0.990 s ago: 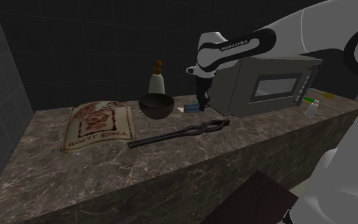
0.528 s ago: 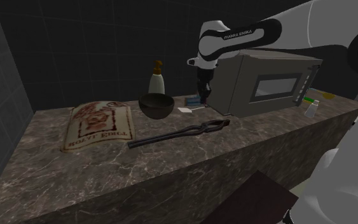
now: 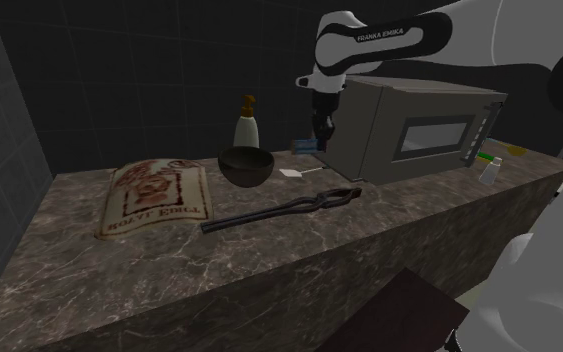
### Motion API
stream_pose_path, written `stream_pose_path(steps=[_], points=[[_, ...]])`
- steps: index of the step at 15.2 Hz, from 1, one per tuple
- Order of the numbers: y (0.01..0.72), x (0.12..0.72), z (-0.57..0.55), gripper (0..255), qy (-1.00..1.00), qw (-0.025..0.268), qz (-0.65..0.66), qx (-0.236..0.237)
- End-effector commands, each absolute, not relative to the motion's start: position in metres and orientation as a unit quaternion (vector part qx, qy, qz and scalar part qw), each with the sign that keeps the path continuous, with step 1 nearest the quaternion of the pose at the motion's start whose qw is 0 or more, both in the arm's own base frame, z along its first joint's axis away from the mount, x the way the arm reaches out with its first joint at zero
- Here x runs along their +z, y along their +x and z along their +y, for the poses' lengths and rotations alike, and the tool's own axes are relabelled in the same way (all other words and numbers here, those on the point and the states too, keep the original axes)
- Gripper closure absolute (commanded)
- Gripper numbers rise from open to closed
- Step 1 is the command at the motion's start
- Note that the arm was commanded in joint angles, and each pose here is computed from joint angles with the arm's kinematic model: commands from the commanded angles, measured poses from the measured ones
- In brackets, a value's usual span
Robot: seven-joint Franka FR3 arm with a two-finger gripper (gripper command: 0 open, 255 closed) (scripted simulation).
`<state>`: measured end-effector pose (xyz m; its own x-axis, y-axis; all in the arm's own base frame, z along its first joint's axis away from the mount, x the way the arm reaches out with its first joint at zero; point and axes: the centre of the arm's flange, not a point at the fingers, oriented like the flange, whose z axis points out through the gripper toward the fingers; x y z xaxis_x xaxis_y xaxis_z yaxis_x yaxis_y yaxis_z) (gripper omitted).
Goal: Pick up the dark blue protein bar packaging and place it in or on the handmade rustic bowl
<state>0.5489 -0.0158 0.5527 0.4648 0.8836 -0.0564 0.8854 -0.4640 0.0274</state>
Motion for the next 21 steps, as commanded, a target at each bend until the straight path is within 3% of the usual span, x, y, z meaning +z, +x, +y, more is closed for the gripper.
stream_pose_path(steps=[1,5,21], points=[[0.548,0.563,-0.015,255,0.855,0.026,0.517,-0.017],[0.548,0.580,-0.015,255,0.855,0.026,0.517,-0.017],[0.693,0.578,0.117,255,0.855,0.026,0.517,-0.017]])
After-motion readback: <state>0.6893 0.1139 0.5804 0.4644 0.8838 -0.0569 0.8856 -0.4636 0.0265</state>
